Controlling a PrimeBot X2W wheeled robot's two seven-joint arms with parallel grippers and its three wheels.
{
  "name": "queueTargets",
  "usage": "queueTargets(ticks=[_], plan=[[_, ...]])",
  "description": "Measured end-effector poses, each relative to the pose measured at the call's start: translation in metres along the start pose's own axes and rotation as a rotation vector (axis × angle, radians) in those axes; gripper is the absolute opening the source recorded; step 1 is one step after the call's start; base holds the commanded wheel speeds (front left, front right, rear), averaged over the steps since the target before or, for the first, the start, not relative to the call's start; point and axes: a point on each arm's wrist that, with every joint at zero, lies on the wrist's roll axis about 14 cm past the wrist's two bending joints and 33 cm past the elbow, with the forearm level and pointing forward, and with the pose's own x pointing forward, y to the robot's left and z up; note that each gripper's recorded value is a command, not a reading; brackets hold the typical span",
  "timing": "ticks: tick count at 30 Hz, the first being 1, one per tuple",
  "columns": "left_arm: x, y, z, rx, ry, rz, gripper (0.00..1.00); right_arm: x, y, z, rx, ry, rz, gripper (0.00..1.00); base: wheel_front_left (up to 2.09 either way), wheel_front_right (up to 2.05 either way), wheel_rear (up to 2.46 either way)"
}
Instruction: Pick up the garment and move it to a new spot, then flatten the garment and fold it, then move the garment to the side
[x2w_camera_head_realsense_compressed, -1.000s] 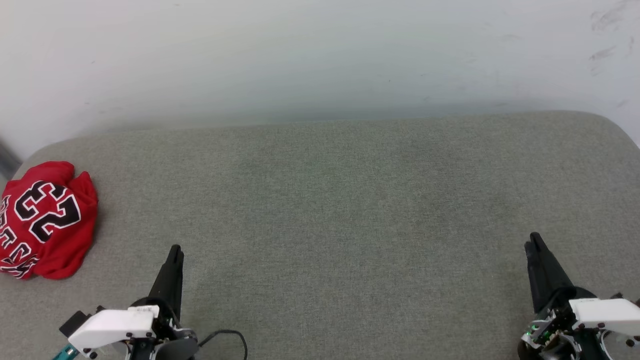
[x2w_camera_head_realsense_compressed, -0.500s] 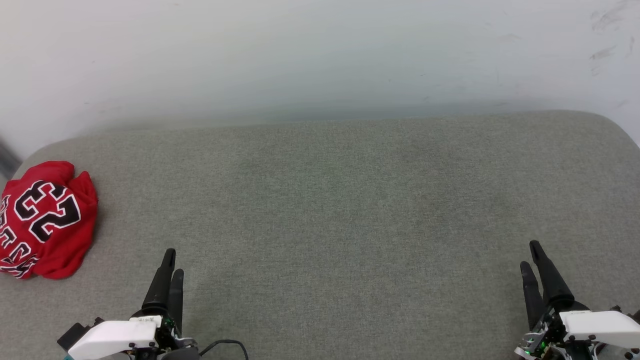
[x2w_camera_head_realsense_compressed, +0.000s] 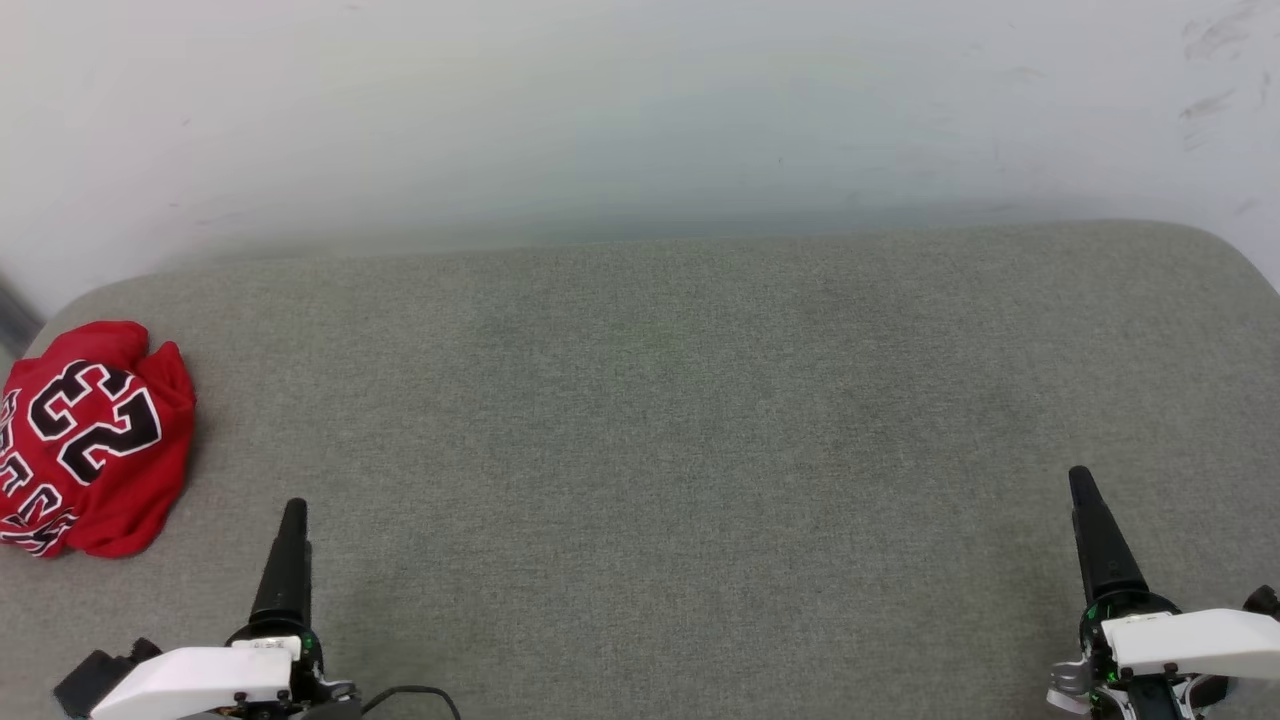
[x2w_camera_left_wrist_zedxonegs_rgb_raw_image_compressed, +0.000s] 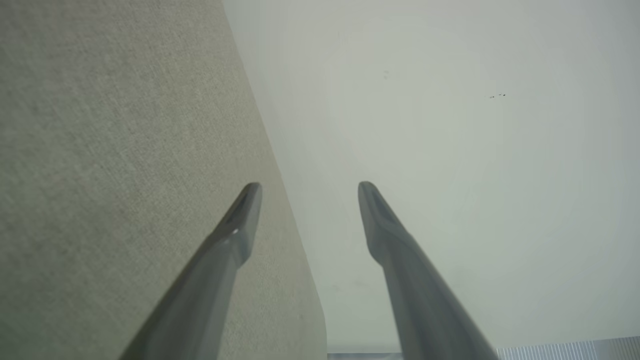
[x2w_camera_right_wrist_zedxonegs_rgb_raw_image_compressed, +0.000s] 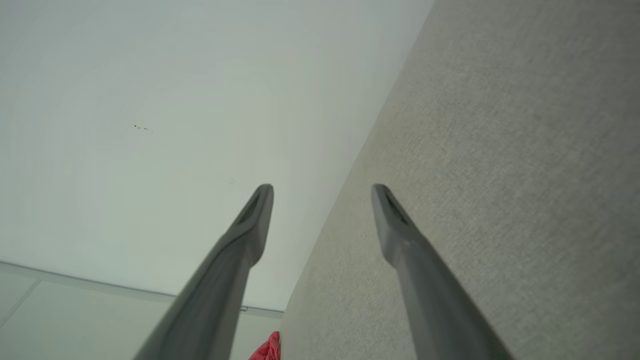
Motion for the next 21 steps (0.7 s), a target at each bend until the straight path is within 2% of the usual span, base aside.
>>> queueTargets(ticks=[6, 10, 15, 21], plan=[[0.0, -0.006, 0.024, 0.111, -0.077, -0.016, 1.0, 0.002, 0.016, 0.006, -0.146, -0.025, 0.049, 1.0, 0.0, 0.0, 0.0], [0.0, -0.012, 0.037, 0.191, -0.12, -0.03, 1.0, 0.003, 0.035, 0.007, -0.282, -0.037, 0.11, 1.0, 0.0, 0.0, 0.0], [0.002, -0.033, 0.038, 0.312, -0.136, -0.089, 1.0, 0.004, 0.053, 0.003, -0.445, -0.045, 0.167, 1.0, 0.0, 0.0, 0.0], [0.004, -0.063, 0.027, 0.503, -0.14, -0.158, 1.0, 0.004, 0.066, 0.004, -0.588, -0.07, 0.208, 1.0, 0.0, 0.0, 0.0]])
